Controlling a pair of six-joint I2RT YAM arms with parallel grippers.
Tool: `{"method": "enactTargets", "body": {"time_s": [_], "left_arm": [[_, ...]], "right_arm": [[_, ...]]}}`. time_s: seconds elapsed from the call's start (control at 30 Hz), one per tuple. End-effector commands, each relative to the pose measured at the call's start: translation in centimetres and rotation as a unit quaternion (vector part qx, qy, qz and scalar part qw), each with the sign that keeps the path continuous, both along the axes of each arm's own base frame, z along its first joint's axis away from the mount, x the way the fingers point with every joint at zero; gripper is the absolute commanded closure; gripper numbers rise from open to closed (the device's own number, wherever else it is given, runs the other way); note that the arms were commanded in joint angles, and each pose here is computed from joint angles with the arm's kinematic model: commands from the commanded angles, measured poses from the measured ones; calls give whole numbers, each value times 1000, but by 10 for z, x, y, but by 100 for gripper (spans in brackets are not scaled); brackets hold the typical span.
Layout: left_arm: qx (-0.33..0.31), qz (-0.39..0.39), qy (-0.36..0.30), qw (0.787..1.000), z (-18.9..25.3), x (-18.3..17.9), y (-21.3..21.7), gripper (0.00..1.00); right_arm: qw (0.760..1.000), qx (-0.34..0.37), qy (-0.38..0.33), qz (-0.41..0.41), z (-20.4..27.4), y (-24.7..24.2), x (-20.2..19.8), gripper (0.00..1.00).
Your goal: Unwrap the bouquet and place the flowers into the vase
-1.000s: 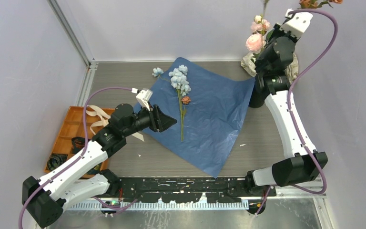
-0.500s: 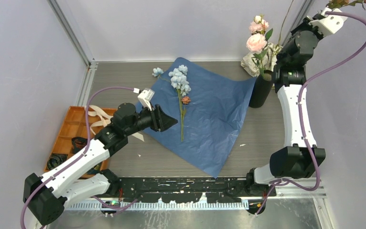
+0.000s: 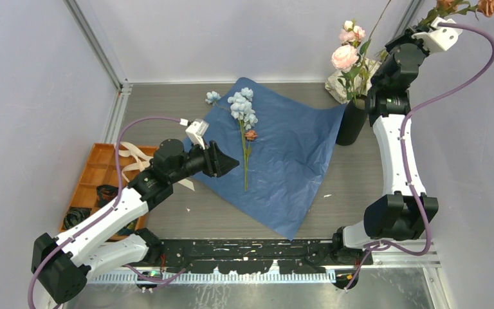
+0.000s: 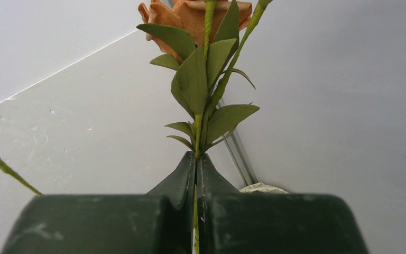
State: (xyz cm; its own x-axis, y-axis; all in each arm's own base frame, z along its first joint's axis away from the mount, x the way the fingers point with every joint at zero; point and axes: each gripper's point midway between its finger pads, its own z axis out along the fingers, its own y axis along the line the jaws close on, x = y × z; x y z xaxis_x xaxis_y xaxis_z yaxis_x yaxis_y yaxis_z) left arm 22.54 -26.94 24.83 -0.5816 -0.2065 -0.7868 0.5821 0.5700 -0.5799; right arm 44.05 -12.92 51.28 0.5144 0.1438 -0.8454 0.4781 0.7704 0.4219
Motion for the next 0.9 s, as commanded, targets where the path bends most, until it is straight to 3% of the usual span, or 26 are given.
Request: {"method": "enactTargets", "body": {"time_s": [0.0, 0.87], "left_arm": [[-5, 7, -27, 1000, 9, 2, 2, 52], [-1, 8, -20, 1000, 2, 0, 4, 53]], "right_arm": [[998, 11, -54, 21, 34, 7, -26, 99], [996, 37, 86, 2, -101, -2, 12, 99]]}}
